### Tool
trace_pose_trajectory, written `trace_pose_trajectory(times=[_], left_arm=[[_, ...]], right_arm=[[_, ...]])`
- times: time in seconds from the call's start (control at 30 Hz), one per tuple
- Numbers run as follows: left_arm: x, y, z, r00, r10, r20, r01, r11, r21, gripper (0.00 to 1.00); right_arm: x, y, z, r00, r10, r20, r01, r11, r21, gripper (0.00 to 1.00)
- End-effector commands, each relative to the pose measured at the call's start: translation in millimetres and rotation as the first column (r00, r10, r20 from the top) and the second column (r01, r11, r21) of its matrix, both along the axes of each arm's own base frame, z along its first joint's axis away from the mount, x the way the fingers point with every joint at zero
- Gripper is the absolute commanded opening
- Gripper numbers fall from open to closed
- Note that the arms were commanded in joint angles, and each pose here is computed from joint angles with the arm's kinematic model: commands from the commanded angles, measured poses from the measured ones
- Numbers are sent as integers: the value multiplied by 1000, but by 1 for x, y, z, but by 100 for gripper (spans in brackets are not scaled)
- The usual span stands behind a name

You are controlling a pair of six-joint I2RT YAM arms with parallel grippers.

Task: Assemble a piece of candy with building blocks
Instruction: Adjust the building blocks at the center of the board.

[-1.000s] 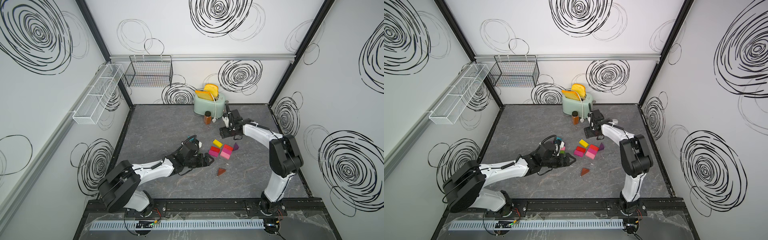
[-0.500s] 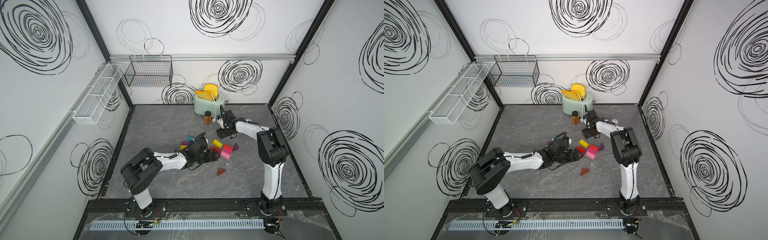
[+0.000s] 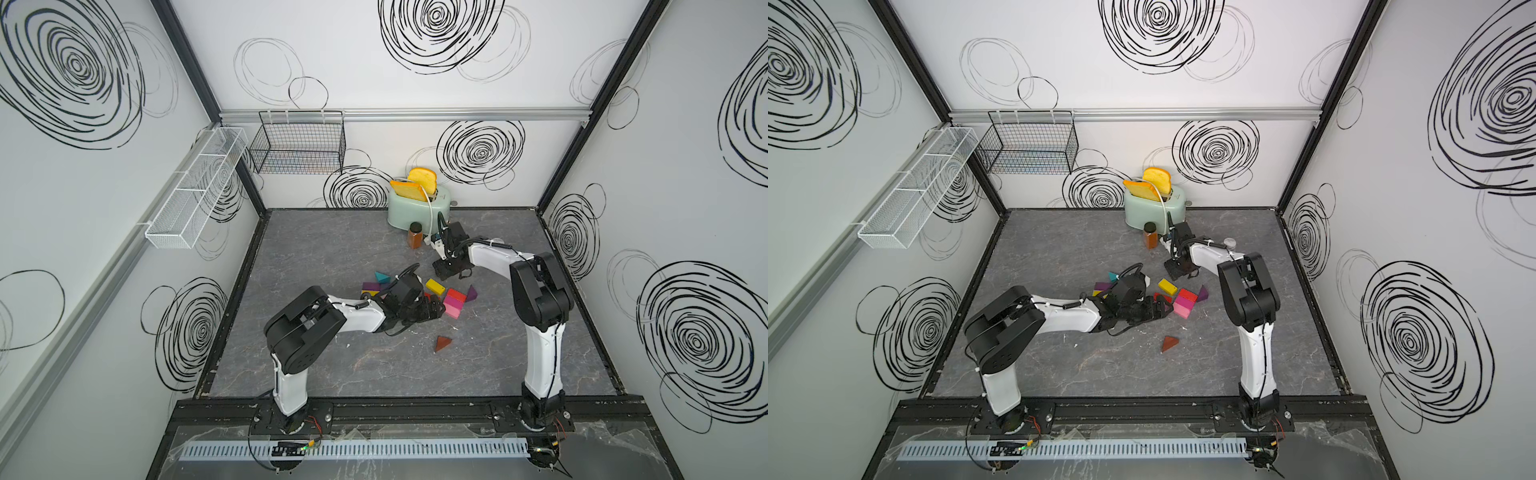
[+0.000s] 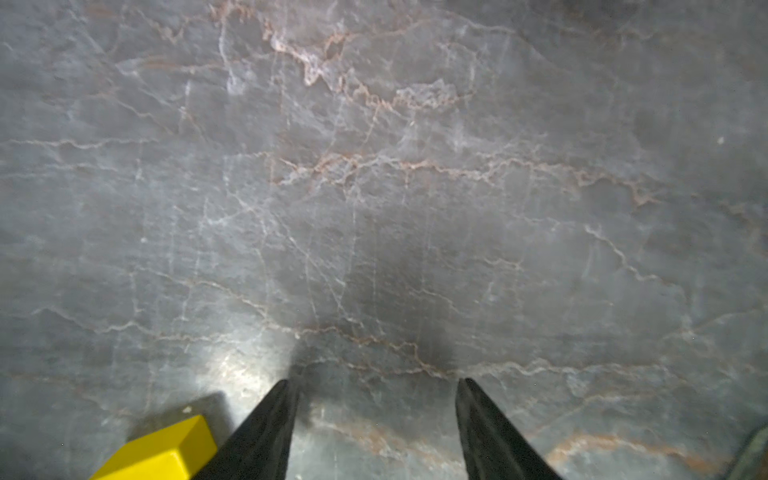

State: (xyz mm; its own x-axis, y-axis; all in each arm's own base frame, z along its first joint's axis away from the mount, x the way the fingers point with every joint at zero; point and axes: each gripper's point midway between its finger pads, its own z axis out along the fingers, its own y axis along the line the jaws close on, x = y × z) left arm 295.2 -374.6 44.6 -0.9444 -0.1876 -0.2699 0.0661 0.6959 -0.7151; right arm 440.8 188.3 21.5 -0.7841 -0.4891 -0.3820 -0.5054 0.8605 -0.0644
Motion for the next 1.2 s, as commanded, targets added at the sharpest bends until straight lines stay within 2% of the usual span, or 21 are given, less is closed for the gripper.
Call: trace_pose_trajectory(times=[0.0,0.8,1.17], left_arm=[[15,-4,2,999,35,21,-35,999,-11,91],[36,-7,-11,999,46,21,-46,999,5,90],[37,-14,-12,999,33,26,-33,999,-1,90]], right_arm=[[-15,6,-13,997,54,-54,-55,998,-17,60],[-37,1,-13,993,85,-88,-87,996,-18,30],[-39,-11,-9,995,60,-80,-62,998,-25,26]])
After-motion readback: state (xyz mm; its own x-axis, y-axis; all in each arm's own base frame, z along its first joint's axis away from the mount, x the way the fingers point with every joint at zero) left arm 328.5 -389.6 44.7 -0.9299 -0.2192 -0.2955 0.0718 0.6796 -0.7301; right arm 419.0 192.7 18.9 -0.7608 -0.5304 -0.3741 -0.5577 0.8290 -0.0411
